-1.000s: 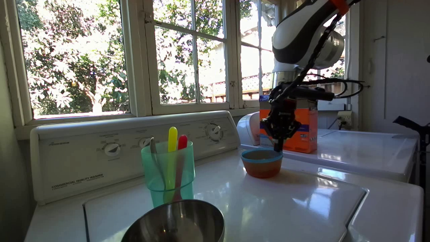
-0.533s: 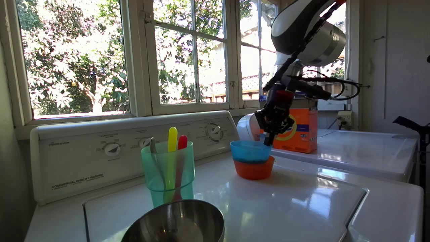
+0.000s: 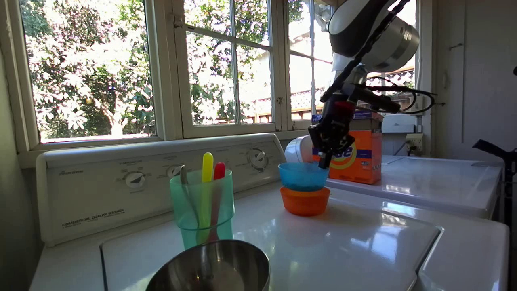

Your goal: Remove the blue bowl from the orange bowl and use the pink spoon to put some of the contents of the blue bowl into the orange bowl

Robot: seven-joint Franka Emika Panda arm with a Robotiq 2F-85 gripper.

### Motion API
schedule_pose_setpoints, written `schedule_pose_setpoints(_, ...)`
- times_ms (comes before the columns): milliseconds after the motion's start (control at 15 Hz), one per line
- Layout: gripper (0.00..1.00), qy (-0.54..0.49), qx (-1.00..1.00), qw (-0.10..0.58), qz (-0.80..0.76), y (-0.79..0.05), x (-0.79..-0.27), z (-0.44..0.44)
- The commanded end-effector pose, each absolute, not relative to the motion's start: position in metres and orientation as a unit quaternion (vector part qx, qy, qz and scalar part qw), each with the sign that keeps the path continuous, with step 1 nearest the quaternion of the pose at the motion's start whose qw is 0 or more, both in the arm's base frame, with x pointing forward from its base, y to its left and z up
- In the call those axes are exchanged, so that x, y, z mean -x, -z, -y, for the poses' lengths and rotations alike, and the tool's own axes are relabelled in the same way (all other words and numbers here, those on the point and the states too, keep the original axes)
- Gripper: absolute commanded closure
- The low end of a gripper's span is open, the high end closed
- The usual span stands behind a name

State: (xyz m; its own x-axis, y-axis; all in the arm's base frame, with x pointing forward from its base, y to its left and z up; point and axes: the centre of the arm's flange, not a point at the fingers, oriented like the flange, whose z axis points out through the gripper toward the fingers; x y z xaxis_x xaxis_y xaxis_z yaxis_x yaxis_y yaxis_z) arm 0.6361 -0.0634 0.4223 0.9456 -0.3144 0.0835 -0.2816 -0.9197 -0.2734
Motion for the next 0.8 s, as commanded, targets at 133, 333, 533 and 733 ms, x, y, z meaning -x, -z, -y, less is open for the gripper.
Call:
schedule_pose_setpoints(133,0.99,0.084,0.979,0.087,-0.167,-0.466,-0.618,0.08)
schedule_pose_setpoints(333,0.99,0.098,0.971,0.072,-0.205,-0.473,-0.609,0.107)
schedule_pose_setpoints(533,0.99,0.102,0.96,0.07,-0.252,-0.467,-0.597,0.138)
schedule_pose_setpoints(733,0.99,0.09,0.947,0.079,-0.299,-0.448,-0.582,0.168)
